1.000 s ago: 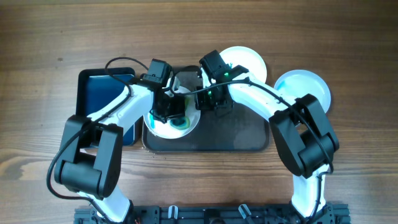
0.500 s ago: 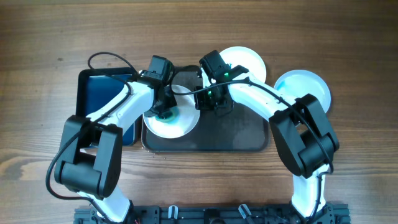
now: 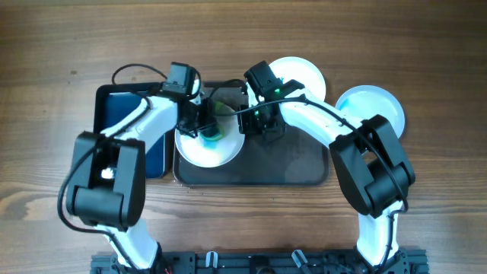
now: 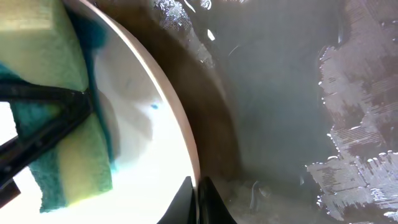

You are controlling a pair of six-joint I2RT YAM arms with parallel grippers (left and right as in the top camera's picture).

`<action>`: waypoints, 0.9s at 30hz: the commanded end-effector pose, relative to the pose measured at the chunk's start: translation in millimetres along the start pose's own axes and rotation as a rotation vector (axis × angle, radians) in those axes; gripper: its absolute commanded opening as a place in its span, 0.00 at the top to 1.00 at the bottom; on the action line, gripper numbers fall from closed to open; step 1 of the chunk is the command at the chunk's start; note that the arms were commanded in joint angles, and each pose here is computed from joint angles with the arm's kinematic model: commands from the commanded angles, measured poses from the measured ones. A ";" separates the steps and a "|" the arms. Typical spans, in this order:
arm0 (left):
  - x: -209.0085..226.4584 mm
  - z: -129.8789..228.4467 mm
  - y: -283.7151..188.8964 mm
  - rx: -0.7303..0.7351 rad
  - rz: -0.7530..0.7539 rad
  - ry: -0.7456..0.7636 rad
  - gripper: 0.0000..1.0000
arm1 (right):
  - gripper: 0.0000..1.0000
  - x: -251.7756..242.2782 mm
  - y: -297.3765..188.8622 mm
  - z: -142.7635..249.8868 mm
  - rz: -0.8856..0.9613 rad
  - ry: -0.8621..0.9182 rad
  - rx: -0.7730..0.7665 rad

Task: Clean dirty plates on tray and stack at the side
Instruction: 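Lift the sponge away with the left gripper toward the blue tray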

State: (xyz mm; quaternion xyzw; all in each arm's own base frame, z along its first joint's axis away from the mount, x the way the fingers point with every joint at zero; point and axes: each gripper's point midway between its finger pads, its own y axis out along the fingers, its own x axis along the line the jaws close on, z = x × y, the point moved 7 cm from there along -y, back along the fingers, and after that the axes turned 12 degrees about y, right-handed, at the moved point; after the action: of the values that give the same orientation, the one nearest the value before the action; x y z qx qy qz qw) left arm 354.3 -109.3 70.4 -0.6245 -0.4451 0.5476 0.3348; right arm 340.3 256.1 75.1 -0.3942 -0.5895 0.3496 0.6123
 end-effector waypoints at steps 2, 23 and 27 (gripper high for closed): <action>35.1 5.9 4.2 0.046 -0.136 -0.283 0.96 | 0.96 3.2 -0.9 1.5 -0.025 -0.002 0.015; -5.6 -46.7 -141.1 -0.236 -0.219 -0.135 0.96 | 0.96 3.9 -1.0 1.9 -0.032 -0.003 0.019; -7.1 -47.9 -168.2 -0.334 -0.275 -0.097 0.96 | 0.91 0.2 1.8 2.5 -0.014 0.024 0.018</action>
State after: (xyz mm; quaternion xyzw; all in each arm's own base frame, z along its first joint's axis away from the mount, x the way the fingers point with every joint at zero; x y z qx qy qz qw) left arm 370.2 -59.7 213.6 -0.5711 -0.5949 0.4949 0.2738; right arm 340.3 256.7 75.2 -0.3919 -0.5904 0.3487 0.6134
